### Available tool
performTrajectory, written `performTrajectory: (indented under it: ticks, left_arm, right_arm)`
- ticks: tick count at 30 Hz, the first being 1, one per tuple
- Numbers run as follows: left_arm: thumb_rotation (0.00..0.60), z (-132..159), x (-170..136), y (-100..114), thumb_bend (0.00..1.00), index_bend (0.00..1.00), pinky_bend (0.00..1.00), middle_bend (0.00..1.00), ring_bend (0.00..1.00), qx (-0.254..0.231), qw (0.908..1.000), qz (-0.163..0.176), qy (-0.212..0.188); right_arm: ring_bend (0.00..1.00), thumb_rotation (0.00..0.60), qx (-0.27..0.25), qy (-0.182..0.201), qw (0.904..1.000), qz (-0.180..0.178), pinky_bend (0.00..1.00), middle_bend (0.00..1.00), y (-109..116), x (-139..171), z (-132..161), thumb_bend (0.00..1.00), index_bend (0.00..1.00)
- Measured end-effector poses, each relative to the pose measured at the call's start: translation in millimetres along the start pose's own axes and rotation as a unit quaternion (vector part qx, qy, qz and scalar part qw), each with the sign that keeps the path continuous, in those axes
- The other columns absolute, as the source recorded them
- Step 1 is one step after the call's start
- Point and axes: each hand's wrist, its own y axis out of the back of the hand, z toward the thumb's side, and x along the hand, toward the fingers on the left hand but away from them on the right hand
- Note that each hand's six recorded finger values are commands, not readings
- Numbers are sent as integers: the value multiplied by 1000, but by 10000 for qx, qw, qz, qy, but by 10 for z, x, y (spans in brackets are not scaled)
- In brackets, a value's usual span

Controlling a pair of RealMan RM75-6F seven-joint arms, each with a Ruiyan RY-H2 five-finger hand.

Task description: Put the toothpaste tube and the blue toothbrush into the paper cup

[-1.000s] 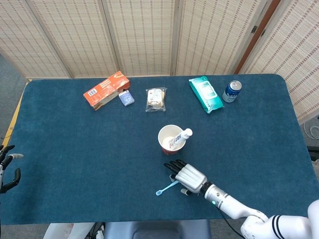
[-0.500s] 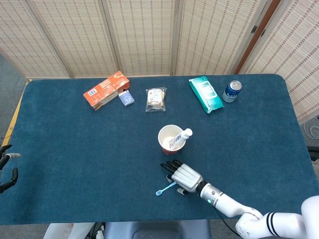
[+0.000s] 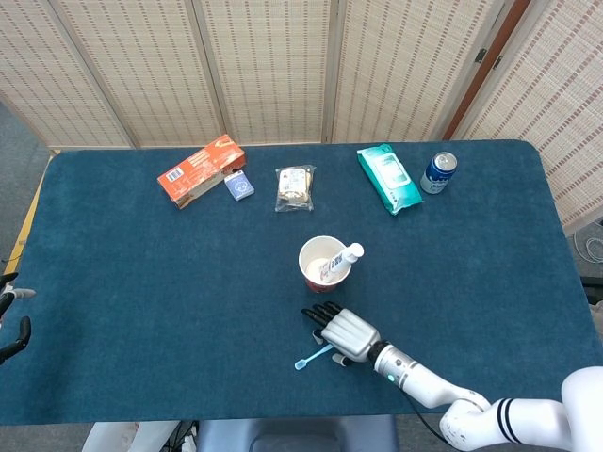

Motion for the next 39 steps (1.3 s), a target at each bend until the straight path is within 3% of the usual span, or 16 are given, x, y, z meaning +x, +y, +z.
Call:
performTrajectory:
  ticks: [39]
  left_arm:
    - [600, -29, 2, 40, 523, 317, 164, 155, 77, -45, 10000, 38, 29]
  right_arm:
    - [0, 600, 22, 28, 9999, 141, 120, 0, -53, -98, 44, 309, 543]
